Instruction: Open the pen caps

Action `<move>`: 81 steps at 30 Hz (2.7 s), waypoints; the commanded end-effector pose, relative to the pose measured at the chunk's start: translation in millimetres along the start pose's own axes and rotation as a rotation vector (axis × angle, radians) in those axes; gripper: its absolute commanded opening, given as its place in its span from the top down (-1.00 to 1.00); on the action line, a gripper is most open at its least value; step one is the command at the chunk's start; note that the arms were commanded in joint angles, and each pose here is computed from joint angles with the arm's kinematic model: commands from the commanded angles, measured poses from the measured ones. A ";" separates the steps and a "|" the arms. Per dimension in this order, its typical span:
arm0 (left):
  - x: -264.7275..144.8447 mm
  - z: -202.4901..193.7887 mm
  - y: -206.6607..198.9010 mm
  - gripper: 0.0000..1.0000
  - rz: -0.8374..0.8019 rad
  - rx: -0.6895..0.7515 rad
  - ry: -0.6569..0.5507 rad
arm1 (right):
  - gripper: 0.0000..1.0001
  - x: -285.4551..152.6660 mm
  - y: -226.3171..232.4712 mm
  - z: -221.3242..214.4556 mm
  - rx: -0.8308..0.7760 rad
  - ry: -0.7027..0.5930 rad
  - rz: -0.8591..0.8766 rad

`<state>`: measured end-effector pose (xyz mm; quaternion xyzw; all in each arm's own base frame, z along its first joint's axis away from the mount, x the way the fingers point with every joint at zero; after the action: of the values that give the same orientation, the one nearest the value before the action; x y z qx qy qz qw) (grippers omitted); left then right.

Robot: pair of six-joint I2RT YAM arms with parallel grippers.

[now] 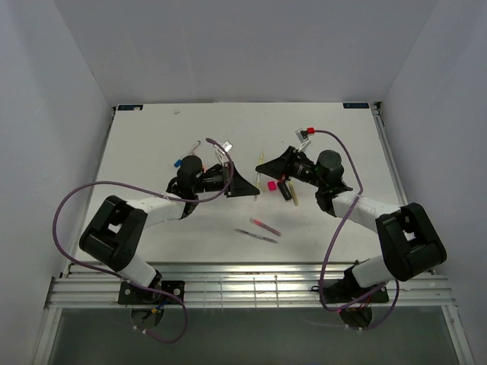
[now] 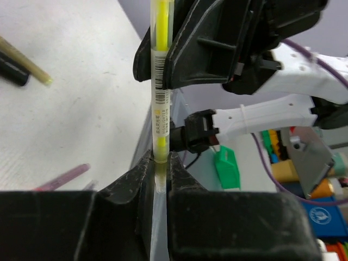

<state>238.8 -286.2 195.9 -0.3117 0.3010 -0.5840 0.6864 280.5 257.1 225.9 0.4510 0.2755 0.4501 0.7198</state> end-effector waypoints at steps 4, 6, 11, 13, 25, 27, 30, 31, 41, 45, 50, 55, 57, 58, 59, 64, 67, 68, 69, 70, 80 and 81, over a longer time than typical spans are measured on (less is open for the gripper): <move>-25.4 -25.8 -58.8 1.00 -0.337 0.084 0.086 | 0.85 -22.6 50.5 24.1 -0.109 -0.077 0.374; -29.3 -28.1 -62.1 1.00 -0.361 0.077 0.074 | 0.85 -25.6 54.6 23.9 -0.085 -0.071 0.421; -26.9 -31.3 -52.0 1.00 -0.304 0.000 0.064 | 0.85 -23.9 44.0 26.0 -0.053 -0.083 0.357; -21.4 -27.8 -38.7 1.00 -0.212 0.048 0.019 | 0.85 -23.6 43.1 30.3 -0.093 -0.097 0.301; -19.1 -48.3 0.1 1.00 0.235 0.173 0.023 | 0.85 -40.0 5.6 87.0 -0.385 -0.349 -0.297; -16.9 -53.5 -2.3 1.00 0.200 0.176 0.052 | 0.85 -39.6 10.3 90.0 -0.395 -0.353 -0.287; -18.5 -55.3 -1.2 1.00 0.206 0.190 0.051 | 0.85 -45.5 3.9 93.7 -0.346 -0.372 -0.320; -18.8 -56.1 -2.2 1.00 0.199 0.190 0.054 | 0.85 -52.7 0.0 99.1 -0.319 -0.392 -0.328; -25.3 -67.5 -17.0 1.00 0.105 0.265 0.086 | 0.85 -79.2 10.3 126.5 -0.173 -0.488 -0.230; -25.7 -59.0 -3.9 1.00 0.220 0.237 0.031 | 0.85 -74.6 8.1 126.2 -0.179 -0.415 -0.253; -12.5 -32.8 23.2 1.00 0.414 0.152 -0.015 | 0.85 -85.0 -27.5 110.6 -0.205 -0.243 -0.495; -2.8 -10.5 64.1 1.00 0.669 0.049 -0.045 | 0.85 -89.6 -55.4 108.0 -0.184 -0.091 -0.662; 5.1 -1.8 78.8 1.00 0.726 0.031 -0.054 | 0.85 -92.9 -66.5 102.5 -0.172 -0.030 -0.710; 8.2 0.1 82.7 1.00 0.734 0.031 -0.060 | 0.85 -91.0 -73.6 104.3 -0.163 -0.008 -0.726; 11.5 5.3 85.4 1.00 0.742 0.031 -0.073 | 0.85 -93.2 -79.6 100.6 -0.156 0.022 -0.747; 20.2 1.1 115.5 1.00 0.813 -0.001 -0.062 | 0.85 -96.8 -106.5 89.4 -0.120 0.088 -0.813; 26.3 -0.9 126.2 1.00 0.820 -0.015 -0.053 | 0.85 -103.2 -119.8 82.4 -0.119 0.130 -0.865; 27.9 -1.4 129.1 1.00 0.824 -0.017 -0.048 | 0.85 -104.4 -122.4 81.4 -0.123 0.137 -0.874; 29.3 -1.3 132.1 1.00 0.826 -0.020 -0.045 | 0.85 -106.4 -126.8 79.3 -0.117 0.149 -0.892; 32.5 -2.5 136.5 1.00 0.829 -0.024 -0.037 | 0.85 -109.1 -129.8 78.3 -0.122 0.158 -0.913; 47.6 -2.9 154.7 1.00 0.837 -0.068 -0.029 | 0.84 -110.5 -161.7 58.9 -0.073 0.267 -0.941; 48.3 -2.1 155.2 1.00 0.838 -0.069 -0.031 | 0.82 -110.5 -164.3 57.3 -0.070 0.270 -0.941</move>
<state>329.7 -306.7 57.3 -0.1829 0.4274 -0.2377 0.8528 338.9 106.7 103.4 0.2017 0.5267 0.1344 0.8148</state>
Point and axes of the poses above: each gripper's point midway between its finger pads, its own x axis out along the fingers, its own y axis along the line the jaws close on, z = x × y, the point moved 4 cm from there along -x, back along the fingers, and after that the axes turned 9 degrees about x, right-handed, at the moved point
